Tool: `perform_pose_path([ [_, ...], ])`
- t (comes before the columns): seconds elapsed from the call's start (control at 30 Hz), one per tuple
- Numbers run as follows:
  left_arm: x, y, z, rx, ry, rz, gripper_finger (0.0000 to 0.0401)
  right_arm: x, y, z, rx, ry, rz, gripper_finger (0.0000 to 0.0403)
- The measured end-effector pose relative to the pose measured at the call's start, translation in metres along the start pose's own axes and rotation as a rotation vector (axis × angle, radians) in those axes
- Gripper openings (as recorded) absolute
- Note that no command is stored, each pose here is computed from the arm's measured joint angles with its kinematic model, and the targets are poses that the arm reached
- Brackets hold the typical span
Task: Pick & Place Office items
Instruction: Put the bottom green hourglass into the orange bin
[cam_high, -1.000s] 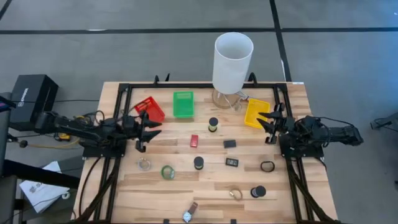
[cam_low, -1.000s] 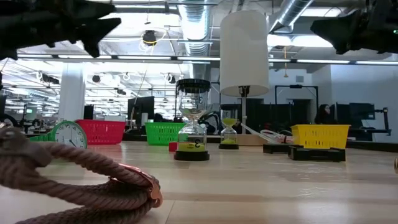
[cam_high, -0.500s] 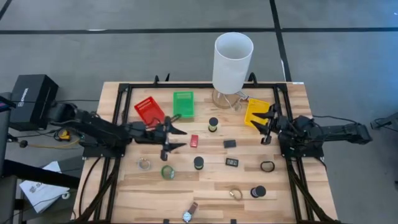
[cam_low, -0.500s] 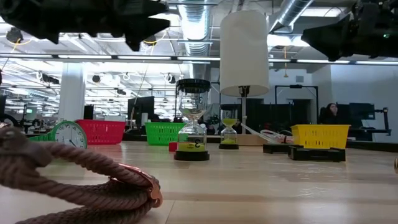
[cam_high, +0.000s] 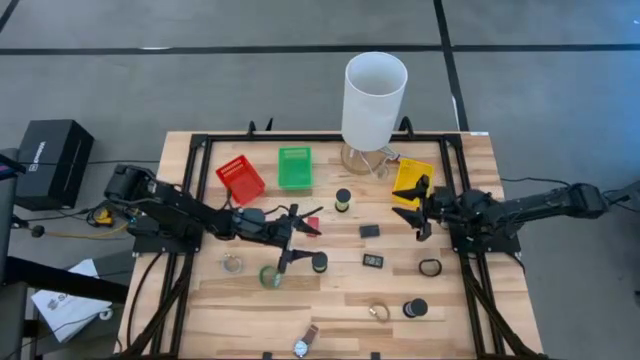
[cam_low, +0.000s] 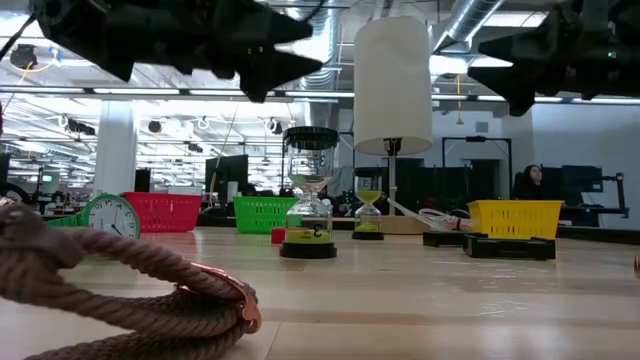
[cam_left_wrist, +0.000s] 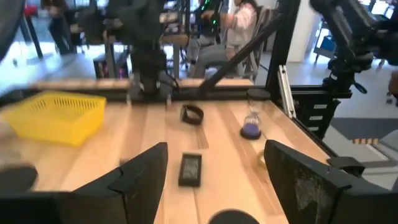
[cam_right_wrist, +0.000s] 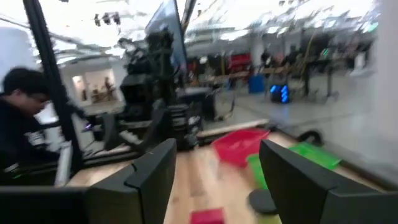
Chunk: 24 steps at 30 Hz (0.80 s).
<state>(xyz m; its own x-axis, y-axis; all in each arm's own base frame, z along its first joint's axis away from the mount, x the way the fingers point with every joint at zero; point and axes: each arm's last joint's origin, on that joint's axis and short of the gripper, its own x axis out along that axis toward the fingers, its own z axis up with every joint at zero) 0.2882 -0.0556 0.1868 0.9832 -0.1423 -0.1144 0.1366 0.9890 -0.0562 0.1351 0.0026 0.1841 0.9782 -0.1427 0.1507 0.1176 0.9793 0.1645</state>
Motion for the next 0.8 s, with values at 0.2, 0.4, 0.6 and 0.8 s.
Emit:
perform_pose_path([
  [0.2,0.013,-0.011,-0.012,-0.007,0.044,-0.034,0.0258,0.019,0.015,-0.008,0.012,0.08,0.058,0.0211],
  [0.4,0.023,-0.017,-0.019,0.011,0.072,-0.05,0.0264,0.048,0.028,-0.012,-0.054,0.176,0.073,0.0207],
  [0.6,0.023,-0.016,-0.022,-0.008,0.09,-0.041,0.0267,0.074,0.036,-0.018,-0.083,0.236,0.066,0.0207],
  [0.8,0.028,-0.015,-0.037,-0.005,0.141,-0.001,0.0267,0.094,0.036,-0.024,-0.138,0.269,0.046,0.0208],
])
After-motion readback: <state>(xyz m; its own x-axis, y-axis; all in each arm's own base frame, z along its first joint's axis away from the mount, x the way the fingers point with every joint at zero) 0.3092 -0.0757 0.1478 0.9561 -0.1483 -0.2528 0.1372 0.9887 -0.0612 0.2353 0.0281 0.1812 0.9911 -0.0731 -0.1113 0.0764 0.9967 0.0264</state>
